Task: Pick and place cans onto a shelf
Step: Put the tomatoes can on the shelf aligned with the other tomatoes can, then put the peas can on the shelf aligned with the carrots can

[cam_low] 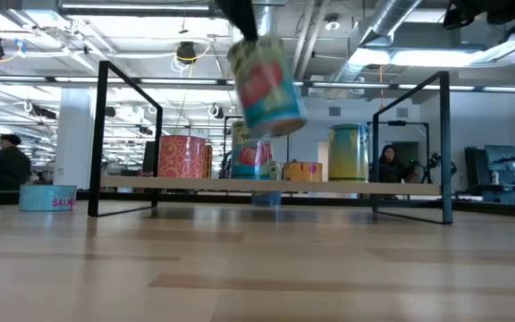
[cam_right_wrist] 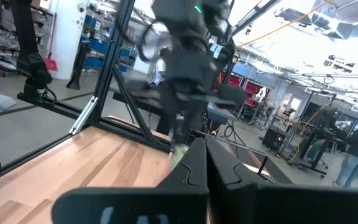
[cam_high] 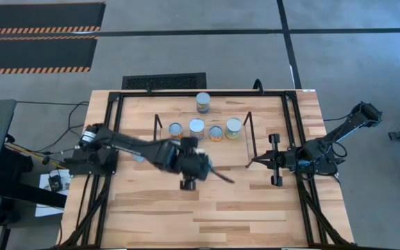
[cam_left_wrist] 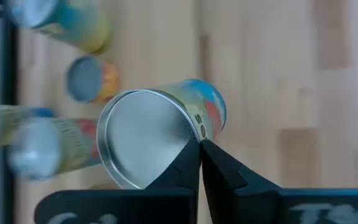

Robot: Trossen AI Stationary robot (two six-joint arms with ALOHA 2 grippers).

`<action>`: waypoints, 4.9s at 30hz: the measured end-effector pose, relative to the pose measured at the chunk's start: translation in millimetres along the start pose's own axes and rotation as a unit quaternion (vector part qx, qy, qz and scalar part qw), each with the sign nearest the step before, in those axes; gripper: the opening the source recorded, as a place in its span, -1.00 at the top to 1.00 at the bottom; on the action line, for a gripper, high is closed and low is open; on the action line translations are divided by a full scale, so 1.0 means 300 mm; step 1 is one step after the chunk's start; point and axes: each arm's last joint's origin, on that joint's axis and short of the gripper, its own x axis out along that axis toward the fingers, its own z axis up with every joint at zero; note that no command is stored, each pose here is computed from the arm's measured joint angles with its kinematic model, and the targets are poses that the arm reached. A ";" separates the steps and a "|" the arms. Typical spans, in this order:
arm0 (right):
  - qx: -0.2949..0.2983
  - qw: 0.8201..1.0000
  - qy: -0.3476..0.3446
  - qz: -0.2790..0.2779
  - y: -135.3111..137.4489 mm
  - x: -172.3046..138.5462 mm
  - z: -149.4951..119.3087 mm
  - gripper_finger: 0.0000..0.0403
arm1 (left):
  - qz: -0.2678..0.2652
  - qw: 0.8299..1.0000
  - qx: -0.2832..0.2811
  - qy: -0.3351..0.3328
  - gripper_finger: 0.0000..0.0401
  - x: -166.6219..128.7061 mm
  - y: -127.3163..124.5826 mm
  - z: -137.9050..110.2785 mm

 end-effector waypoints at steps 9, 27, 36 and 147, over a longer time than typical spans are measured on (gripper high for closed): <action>-0.002 1.000 0.000 0.000 0.000 0.000 0.000 0.98 | 0.009 0.999 0.025 0.036 1.00 0.092 0.071 0.010; -0.002 1.000 0.001 0.000 0.000 0.000 -0.001 0.97 | 0.027 0.995 -0.004 0.092 1.00 0.191 0.153 0.000; -0.002 1.000 0.000 0.000 0.000 0.000 0.000 0.97 | 0.016 0.995 -0.029 0.097 1.00 0.201 0.183 -0.003; -0.006 0.978 0.179 -0.103 -0.622 0.263 0.021 0.98 | 0.051 0.890 -0.143 -0.430 1.00 -0.043 0.685 -0.822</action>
